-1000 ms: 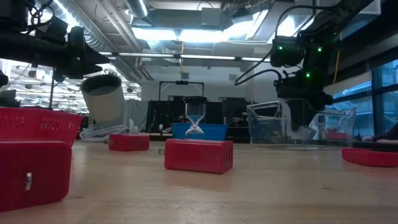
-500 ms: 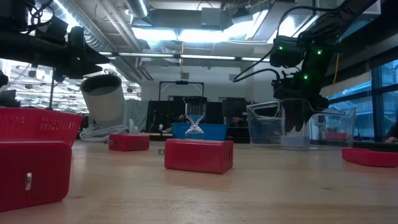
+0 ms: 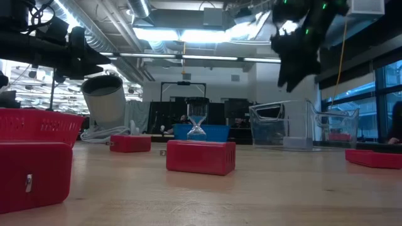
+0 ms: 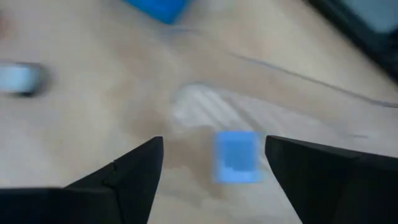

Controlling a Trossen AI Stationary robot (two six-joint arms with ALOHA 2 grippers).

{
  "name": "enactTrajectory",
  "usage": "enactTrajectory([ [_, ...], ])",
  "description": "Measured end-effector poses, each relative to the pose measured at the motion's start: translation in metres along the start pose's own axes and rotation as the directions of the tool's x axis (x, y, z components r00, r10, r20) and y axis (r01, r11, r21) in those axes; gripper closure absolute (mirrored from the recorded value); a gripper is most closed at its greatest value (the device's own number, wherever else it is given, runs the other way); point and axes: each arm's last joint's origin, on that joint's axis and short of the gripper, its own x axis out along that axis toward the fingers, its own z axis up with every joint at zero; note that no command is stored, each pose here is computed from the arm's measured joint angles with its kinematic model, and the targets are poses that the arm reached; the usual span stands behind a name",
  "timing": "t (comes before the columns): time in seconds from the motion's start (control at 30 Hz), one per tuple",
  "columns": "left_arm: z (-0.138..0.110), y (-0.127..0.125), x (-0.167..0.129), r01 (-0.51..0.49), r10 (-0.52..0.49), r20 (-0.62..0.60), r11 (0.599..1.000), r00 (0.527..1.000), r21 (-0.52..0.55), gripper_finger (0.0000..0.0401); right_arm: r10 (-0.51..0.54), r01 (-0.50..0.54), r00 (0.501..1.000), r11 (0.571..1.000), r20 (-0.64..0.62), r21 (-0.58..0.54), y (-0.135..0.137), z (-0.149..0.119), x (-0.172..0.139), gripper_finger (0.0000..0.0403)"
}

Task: Pick & Place Office items
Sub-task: Put the middle red charger adapter into the transparent bin

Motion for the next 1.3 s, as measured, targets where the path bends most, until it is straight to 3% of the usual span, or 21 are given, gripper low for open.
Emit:
enactTrajectory([
  [0.17,0.0,0.0,0.0,0.0,0.0,0.0,1.0,1.0,0.0,0.0162,0.163,-0.164,0.986,0.985,-0.037,-0.049,0.038,-0.019,-0.013,0.0121],
  [0.27,0.0,0.0,0.0,0.001,-0.001,0.0,1.0,1.0,0.0,0.0162,0.224,-0.228,0.974,0.96,-0.04,-0.165,0.069,-0.035,-0.017,0.012],
  [0.47,0.0,0.0,0.0,0.016,-0.016,-0.003,0.999,1.0,-0.032,0.0162,0.373,-0.347,0.927,0.829,-0.027,-0.438,0.123,-0.065,-0.026,0.0119],
  [0.53,0.0,-0.003,0.0,0.09,-0.092,-0.018,0.993,0.996,-0.072,0.0162,0.402,-0.345,0.915,0.799,0.01,-0.492,0.136,-0.07,-0.027,0.0119],
  [0.6,0.0,-0.007,-0.001,0.232,-0.235,-0.033,0.969,0.971,-0.084,0.0162,0.41,-0.319,0.91,0.787,0.06,-0.527,0.146,-0.074,-0.027,0.0119],
  [0.7,0.004,-0.014,-0.003,0.434,-0.438,-0.023,0.896,0.899,-0.09,0.0162,0.424,-0.296,0.896,0.789,0.129,-0.539,0.161,-0.075,-0.021,0.0119],
  [0.83,0.009,-0.019,-0.006,0.558,-0.559,0.021,0.823,0.829,-0.102,0.0162,0.434,-0.286,0.889,0.775,0.146,-0.564,0.182,-0.077,0.005,0.0116],
  [1.1,0.009,-0.019,-0.007,0.544,-0.545,0.021,0.833,0.838,-0.097,0.0162,0.504,-0.352,0.847,0.772,0.171,-0.53,0.214,-0.079,0.053,0.0064],
  [1.3,0.006,-0.019,-0.007,0.552,-0.556,-0.015,0.828,0.831,-0.103,0.0162,0.508,-0.41,0.847,0.812,0.157,-0.414,0.226,-0.089,0.08,0.0037],
])
